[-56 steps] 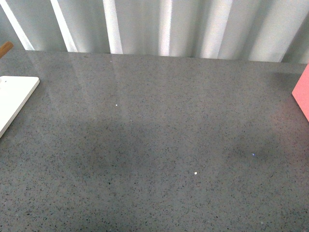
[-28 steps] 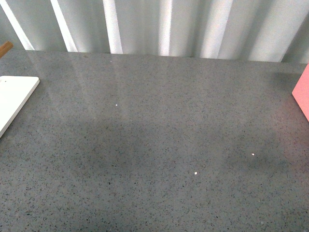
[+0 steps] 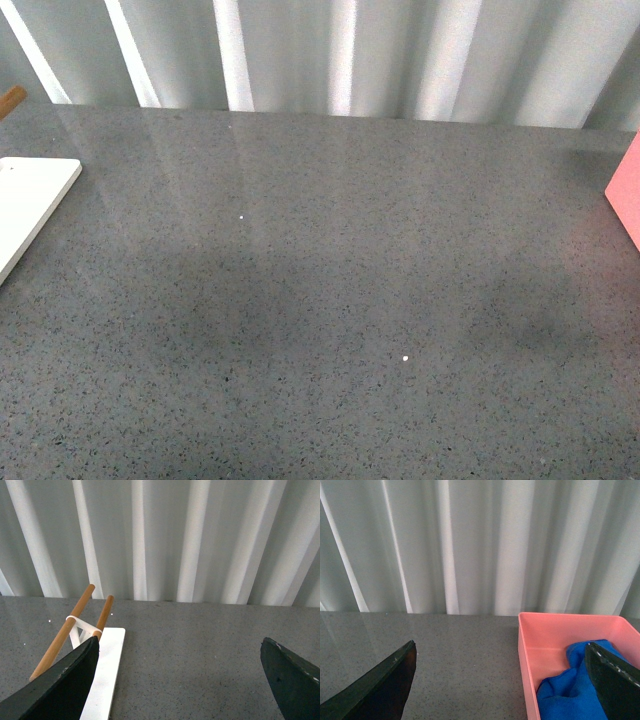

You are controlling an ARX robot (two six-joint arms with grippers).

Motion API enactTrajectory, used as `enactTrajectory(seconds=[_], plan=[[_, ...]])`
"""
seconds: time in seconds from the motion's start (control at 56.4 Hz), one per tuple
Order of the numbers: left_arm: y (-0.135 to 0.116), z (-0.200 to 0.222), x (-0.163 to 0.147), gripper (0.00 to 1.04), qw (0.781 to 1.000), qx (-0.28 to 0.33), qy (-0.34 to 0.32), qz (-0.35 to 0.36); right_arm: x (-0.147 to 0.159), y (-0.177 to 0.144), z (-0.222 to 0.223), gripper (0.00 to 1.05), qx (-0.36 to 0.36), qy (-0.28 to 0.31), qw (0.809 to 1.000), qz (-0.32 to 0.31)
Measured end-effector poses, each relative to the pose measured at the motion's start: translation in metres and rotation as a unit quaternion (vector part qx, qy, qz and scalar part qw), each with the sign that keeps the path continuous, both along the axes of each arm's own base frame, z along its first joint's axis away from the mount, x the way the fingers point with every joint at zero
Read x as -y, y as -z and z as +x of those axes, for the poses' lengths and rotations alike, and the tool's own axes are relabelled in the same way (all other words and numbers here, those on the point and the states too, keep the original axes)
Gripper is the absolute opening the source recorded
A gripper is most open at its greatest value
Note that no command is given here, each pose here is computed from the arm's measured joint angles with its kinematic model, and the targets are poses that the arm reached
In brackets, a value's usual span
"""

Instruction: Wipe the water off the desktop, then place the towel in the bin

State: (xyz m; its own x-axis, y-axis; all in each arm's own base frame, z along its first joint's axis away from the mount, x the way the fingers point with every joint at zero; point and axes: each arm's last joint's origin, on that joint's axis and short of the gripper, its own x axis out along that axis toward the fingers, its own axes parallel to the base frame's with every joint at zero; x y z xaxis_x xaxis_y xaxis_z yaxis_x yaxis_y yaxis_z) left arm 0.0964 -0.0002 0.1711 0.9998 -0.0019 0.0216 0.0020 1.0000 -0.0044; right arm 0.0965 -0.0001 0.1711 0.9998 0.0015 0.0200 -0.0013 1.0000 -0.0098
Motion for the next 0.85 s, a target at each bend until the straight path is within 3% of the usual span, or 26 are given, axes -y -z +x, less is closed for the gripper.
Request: enactTrajectory(seconds=[0.852], plan=[[0.0,0.0,0.0,0.98,1.0,0.0,0.0,0.0,0.0,0.0,0.0,0.98,0.0,0.0,1.0,0.0]])
